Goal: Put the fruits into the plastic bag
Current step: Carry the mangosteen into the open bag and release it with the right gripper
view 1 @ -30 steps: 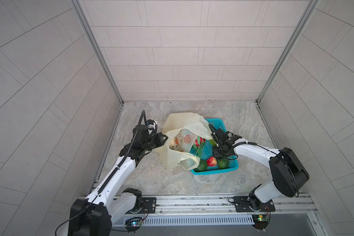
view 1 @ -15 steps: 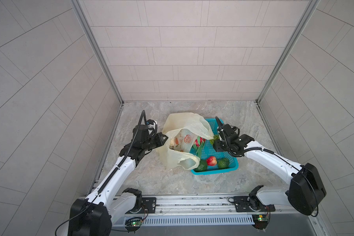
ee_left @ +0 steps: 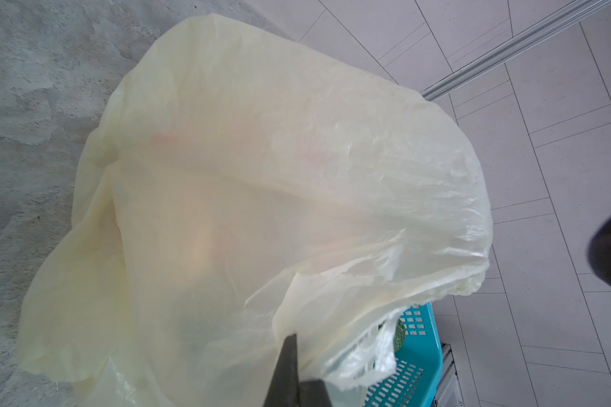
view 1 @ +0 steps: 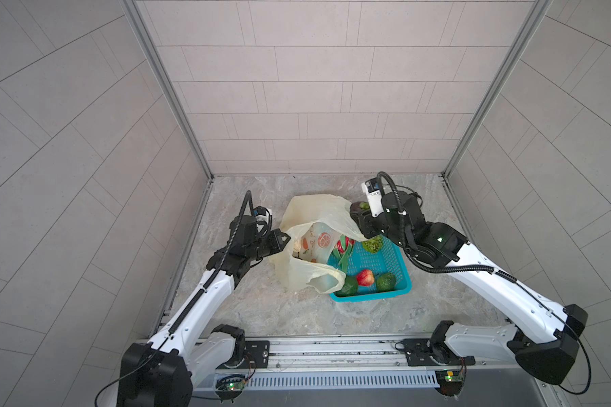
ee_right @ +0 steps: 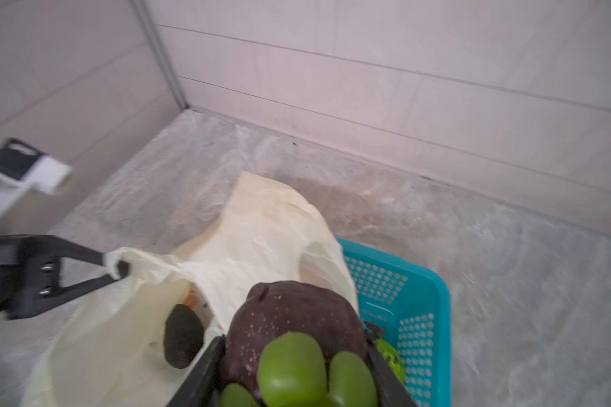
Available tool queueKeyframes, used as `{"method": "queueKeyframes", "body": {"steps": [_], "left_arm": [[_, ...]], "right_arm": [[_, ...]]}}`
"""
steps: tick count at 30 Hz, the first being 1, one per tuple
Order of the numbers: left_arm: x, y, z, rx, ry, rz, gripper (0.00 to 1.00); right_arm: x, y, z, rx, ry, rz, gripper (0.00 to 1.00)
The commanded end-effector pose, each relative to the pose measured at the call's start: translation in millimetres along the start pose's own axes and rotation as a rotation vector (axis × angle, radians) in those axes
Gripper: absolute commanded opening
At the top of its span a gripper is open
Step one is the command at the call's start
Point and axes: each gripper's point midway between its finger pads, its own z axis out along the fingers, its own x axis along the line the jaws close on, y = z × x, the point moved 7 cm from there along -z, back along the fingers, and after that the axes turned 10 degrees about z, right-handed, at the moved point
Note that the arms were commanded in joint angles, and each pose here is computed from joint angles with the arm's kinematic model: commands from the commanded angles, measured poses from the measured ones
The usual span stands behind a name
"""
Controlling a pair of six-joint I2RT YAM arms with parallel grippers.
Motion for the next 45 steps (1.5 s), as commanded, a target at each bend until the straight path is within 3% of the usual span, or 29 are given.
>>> {"method": "queueKeyframes", "body": {"steps": [1,6,11,19,27,36,45], "left_arm": [[-7.9,11.8,-4.8,-0.041,-0.001,0.035,0.0],[-10.7,20.2,-16.5,-0.063,0.06,0.041,0.0],[-11.6,26.3,-31.8,-0.068,0.157,0.076,0.0],[-6.8,10.9,-28.1,-0.044,0.148,0.071,0.0],[-6.7,7.0,-27.0,-0.038,0.143,0.043,0.0],[2.0,10.4,-31.6,-0.067,0.246,0.011,0.0],[-1.3,16.3,-36.7,-0.046,0.281,0.078,0.0]], "right_arm": [[48.1,-16.2,16.1,0.1,0.199,-0.153,0.32],[85.7,-54.5,56.3,0.258,0.338,-0.114,0.33],[90.6,-81.7,92.8,0.357,0.317,-0.094,0.33],[89.4,-111.1,132.5,0.472,0.236,-0.107,0.33],[78.4,-124.9,165.7,0.547,0.147,-0.059,0.34],[56.4,-140.5,186.2,0.685,0.051,-0.046,0.38],[48.3,-132.8,199.3,0.725,0.009,-0.007,0.51]]}}
